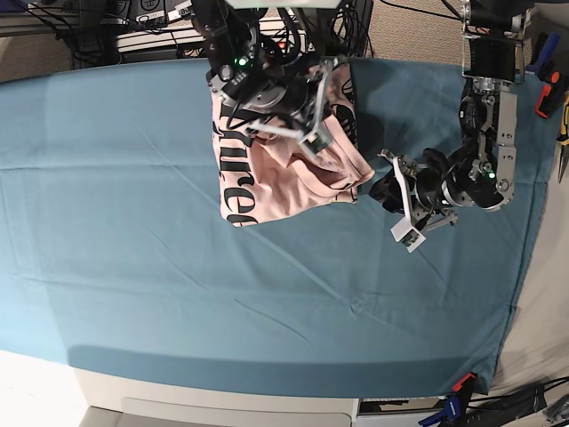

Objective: Fold the T-shirt properly
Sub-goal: 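Press the folded layer flat with the right gripper and release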

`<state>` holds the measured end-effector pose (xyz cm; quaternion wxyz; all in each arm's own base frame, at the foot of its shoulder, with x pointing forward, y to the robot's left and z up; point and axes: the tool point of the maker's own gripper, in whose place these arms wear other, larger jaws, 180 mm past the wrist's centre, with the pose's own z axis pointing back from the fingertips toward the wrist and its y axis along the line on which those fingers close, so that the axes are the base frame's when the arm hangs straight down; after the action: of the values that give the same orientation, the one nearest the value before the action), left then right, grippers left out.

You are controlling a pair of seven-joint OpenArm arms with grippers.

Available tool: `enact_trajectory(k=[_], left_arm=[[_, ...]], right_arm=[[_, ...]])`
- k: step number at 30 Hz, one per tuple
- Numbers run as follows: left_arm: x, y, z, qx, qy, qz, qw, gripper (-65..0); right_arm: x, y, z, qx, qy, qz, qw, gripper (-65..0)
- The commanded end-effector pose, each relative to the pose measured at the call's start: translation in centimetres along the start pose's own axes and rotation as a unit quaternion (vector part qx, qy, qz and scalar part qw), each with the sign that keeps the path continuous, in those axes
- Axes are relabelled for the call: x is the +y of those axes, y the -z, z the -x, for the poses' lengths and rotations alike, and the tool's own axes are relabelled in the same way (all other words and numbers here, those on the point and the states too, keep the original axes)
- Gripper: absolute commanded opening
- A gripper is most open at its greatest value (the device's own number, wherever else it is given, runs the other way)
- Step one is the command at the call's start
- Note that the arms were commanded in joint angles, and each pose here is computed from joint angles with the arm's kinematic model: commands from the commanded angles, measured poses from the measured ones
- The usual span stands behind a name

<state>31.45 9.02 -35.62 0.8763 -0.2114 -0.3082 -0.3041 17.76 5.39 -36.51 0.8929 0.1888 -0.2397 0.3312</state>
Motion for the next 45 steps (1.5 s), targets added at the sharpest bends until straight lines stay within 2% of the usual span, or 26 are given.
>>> enact_trajectory(k=[1, 3, 6, 9, 14, 17, 19, 22, 23, 25, 29, 34, 39, 45], left_arm=[[0.4, -0.6, -1.6, -0.026, 0.008, -0.004, 1.000, -45.0], [0.4, -0.6, -1.7, -0.028, 0.008, -0.004, 1.000, -45.0], [0.4, -0.6, -1.8, -0.030, 0.008, -0.004, 1.000, -45.0], [0.4, -0.6, -1.8, -0.029, 0.008, -0.004, 1.000, -45.0], [0.4, -0.6, -1.8, -0.030, 0.008, -0.004, 1.000, -45.0], [0.4, -0.6, -1.8, -0.030, 0.008, -0.004, 1.000, -45.0], [0.4, -0.6, -1.7, -0.029, 0.008, -0.004, 1.000, -45.0], [0.4, -0.6, -1.7, -0.029, 0.008, -0.004, 1.000, -45.0], [0.4, -0.6, -1.7, -0.029, 0.008, -0.004, 1.000, -45.0], [0.4, -0.6, -1.8, -0.030, 0.008, -0.004, 1.000, -45.0], [0.4, -0.6, -2.0, -0.036, 0.008, -0.004, 0.999, -45.0], [0.3, -0.6, -2.0, -0.036, 0.008, -0.004, 0.999, -45.0], [0.3, -0.6, -2.0, -0.037, 0.008, -0.004, 0.999, -45.0], [0.3, -0.6, -2.0, -0.037, 0.008, -0.004, 0.999, -45.0]], right_arm=[[1.5, -0.4, -1.4, -0.028, -0.008, -0.032, 0.9991, -65.0], [3.9, -0.6, -1.9, -0.046, -0.023, -0.089, 0.9947, -65.0], [6.7, -1.3, -2.7, -0.072, -0.045, -0.161, 0.9832, -65.0], [6.9, -1.4, -2.9, -0.077, -0.049, -0.167, 0.9817, -65.0], [3.3, -1.8, -3.2, -0.071, -0.072, -0.072, 0.9923, -65.0], [0.9, -3.7, -4.9, -0.101, -0.094, 0.002, 0.9904, -63.9], [-1.4, -5.3, -6.0, -0.126, -0.083, 0.066, 0.9863, -56.9], [-6.6, -7.4, -6.2, -0.139, -0.018, 0.189, 0.9720, -56.9], [-8.2, -8.0, -5.7, -0.136, 0.002, 0.225, 0.9648, -58.0], [-10.7, -8.9, -4.7, -0.128, 0.029, 0.270, 0.9538, -65.0], [-13.4, -10.2, -3.7, -0.130, 0.039, 0.306, 0.9423, -65.0], [-14.7, -10.6, -3.0, -0.132, 0.054, 0.315, 0.9382, -65.0], [-14.2, -7.8, -2.0, -0.111, 0.073, 0.272, 0.9530, -65.0], [-14.2, -7.7, -2.6, -0.115, 0.058, 0.266, 0.9554, -65.0]])
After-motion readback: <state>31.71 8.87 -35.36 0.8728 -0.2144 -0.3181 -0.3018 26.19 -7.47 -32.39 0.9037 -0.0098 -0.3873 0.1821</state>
